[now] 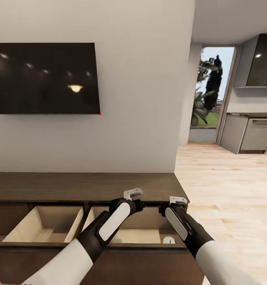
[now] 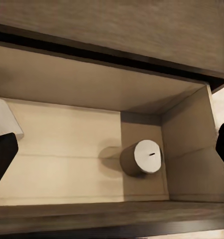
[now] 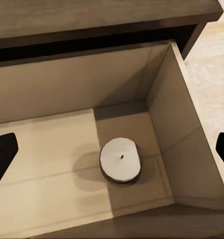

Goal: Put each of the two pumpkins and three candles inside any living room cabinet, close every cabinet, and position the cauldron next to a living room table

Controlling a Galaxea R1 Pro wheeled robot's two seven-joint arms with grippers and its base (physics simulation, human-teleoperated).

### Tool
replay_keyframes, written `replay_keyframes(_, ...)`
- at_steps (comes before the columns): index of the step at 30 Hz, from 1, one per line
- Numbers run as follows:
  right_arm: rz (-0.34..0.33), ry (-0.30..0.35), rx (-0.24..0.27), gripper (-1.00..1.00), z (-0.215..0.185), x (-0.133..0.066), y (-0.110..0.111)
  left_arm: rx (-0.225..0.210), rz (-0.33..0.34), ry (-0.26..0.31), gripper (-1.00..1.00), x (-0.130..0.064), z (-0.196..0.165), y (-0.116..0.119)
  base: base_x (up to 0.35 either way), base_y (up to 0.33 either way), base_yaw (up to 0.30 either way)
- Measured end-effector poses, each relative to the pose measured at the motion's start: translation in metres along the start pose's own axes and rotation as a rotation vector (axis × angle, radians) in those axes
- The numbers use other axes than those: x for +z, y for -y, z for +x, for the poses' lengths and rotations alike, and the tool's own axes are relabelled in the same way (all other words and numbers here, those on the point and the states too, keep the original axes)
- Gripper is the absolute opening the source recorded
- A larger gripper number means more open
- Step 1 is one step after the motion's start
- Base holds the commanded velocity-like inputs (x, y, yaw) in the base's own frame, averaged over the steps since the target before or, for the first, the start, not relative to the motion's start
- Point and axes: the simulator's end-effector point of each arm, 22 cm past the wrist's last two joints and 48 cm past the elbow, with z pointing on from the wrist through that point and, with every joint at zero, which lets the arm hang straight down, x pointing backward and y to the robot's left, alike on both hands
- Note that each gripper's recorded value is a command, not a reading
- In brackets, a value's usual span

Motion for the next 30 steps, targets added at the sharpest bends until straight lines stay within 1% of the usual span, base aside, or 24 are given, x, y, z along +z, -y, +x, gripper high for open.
replay_keyframes(10, 0.000, -0.001, 0.000, 1.00, -0.020, -0.011, -0.001, 0.001, 0.000, -0.001, 1.00, -0.010, -0.019, 0.007, -0.247, 0.000, 0.000)
replay_keyframes(20, 0.001, -0.001, 0.000, 1.00, -0.039, -0.023, -0.001, 0.000, 0.000, -0.001, 1.00, -0.021, -0.038, 0.014, -0.029, 0.000, 0.015)
replay_keyframes(24, 0.001, -0.001, 0.000, 1.00, -0.047, -0.028, -0.001, 0.000, 0.000, -0.001, 1.00, -0.025, -0.046, 0.016, -0.001, 0.000, 0.183)
replay_keyframes(30, 0.001, -0.001, 0.000, 1.00, -0.058, -0.035, -0.001, 0.000, -0.003, -0.001, 1.00, -0.032, -0.057, 0.019, 0.000, 0.000, 0.266)
